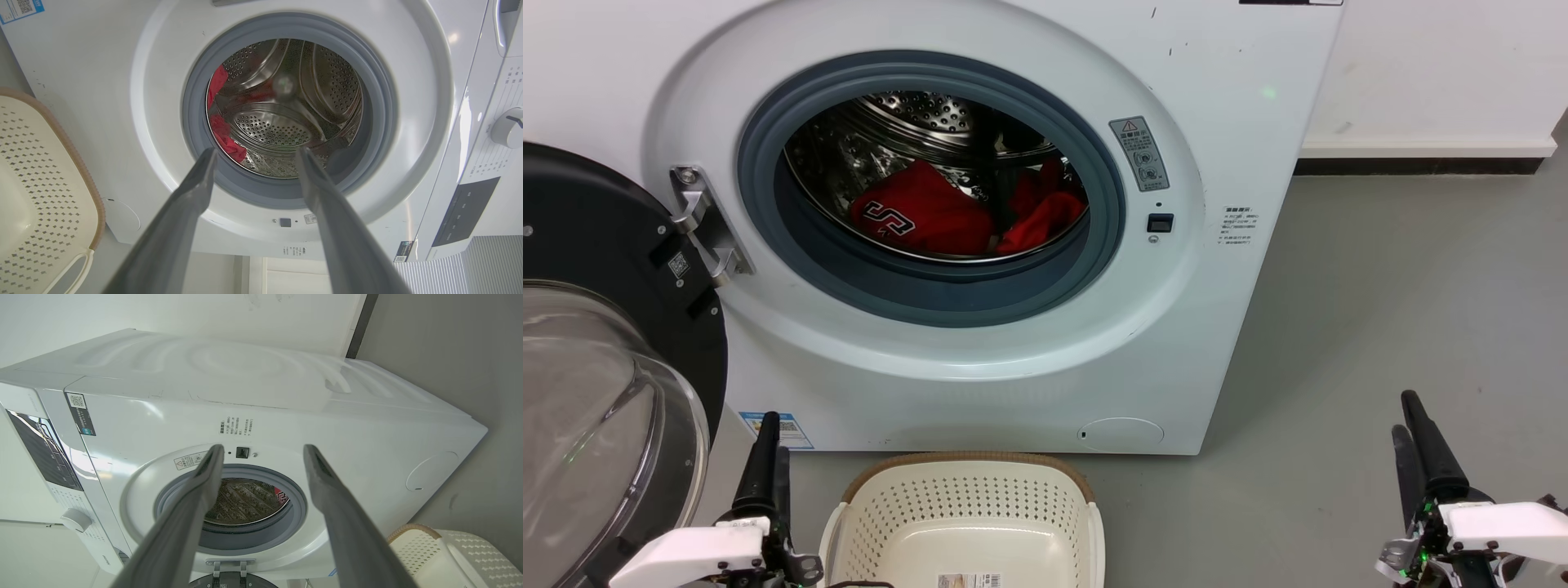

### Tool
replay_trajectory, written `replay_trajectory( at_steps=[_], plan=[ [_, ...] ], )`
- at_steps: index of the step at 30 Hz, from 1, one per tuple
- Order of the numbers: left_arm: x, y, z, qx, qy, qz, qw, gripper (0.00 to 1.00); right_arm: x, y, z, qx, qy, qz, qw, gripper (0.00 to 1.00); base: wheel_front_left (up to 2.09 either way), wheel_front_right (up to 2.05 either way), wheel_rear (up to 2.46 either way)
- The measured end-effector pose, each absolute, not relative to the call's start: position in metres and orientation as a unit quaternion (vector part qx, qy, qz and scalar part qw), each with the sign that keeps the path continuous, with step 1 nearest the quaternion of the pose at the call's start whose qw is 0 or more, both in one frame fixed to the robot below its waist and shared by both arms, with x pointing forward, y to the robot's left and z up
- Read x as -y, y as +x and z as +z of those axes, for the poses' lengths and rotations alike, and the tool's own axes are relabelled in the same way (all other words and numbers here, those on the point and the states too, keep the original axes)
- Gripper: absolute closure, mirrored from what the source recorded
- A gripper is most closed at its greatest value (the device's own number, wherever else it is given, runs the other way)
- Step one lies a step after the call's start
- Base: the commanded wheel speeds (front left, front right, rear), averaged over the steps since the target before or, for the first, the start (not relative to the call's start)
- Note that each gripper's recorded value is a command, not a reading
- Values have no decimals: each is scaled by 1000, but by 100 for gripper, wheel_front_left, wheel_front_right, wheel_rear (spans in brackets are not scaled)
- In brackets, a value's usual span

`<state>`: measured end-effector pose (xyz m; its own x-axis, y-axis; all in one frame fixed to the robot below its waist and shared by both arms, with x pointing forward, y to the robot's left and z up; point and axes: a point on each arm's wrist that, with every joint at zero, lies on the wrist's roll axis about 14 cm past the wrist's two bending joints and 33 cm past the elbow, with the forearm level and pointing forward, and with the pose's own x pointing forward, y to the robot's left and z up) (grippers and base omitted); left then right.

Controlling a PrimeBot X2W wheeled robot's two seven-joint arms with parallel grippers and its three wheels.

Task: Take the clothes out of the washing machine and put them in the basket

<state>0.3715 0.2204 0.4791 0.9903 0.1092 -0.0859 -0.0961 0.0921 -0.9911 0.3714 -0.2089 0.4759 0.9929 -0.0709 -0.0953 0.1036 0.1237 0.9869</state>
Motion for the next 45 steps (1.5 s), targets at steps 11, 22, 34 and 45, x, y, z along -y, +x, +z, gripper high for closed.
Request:
replay_trajectory(
  at_steps=[11,22,34,45],
  plan=[
    [-245,371,492,37,-601,96,793,0,227,374,498,19,512,-59,857,0,0,0,0],
    [-235,379,536,62,-472,82,876,0,214,381,543,68,360,-13,930,0,0,0,0],
    [-216,374,540,58,-361,72,928,0,194,380,567,98,226,21,969,0,0,0,0],
    [-197,371,550,71,-263,50,961,0,185,376,566,100,152,30,983,0,0,0,0]
  ],
)
